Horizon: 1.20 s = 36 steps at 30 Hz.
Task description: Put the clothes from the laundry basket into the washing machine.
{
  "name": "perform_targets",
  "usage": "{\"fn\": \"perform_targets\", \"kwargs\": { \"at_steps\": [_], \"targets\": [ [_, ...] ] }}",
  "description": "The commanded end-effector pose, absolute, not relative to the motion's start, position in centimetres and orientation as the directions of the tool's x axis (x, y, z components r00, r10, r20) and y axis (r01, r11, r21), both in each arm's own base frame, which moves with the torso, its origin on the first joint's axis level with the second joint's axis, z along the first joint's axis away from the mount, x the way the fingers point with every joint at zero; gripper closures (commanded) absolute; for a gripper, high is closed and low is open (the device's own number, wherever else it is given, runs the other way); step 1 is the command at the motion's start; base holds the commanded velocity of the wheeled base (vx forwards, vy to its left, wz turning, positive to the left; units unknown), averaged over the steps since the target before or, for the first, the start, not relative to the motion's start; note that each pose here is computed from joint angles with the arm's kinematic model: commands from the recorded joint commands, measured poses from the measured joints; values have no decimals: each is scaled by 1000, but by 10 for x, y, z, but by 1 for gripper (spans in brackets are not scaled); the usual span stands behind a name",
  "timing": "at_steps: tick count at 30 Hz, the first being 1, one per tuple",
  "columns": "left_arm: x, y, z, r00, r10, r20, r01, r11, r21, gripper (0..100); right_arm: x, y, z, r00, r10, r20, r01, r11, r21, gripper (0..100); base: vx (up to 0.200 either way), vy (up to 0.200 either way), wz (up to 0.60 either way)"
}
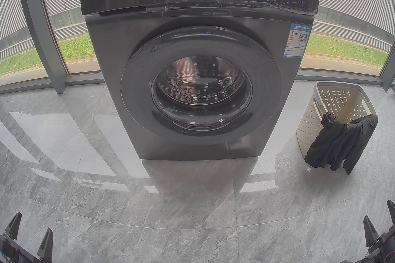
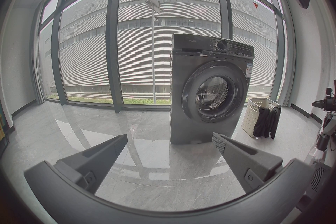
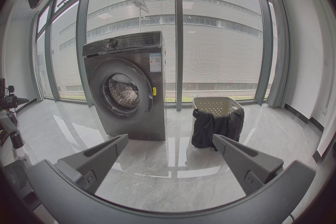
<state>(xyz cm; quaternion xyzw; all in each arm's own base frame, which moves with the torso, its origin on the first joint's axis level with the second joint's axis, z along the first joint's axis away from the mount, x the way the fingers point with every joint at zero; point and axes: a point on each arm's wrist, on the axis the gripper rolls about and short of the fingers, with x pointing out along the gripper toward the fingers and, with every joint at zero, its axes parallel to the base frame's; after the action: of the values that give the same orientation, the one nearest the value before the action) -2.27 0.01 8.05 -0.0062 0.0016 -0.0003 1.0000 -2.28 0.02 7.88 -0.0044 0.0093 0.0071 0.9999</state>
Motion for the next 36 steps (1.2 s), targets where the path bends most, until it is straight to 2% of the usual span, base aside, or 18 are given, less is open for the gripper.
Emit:
{"fn": "perform_targets", "kwargs": {
  "at_steps": [1,36],
  "targets": [
    [-23,0,76,1000,2,-2,-2,1000,-14,0,-22,0,76,999,15,-31,-16,1000,-9,0,0,-200,0],
    [-23,0,76,1000,2,0,-2,1000,-14,0,-22,0,76,999,15,-29,-16,1000,-9,0,0,-200,0]
  ]
}}
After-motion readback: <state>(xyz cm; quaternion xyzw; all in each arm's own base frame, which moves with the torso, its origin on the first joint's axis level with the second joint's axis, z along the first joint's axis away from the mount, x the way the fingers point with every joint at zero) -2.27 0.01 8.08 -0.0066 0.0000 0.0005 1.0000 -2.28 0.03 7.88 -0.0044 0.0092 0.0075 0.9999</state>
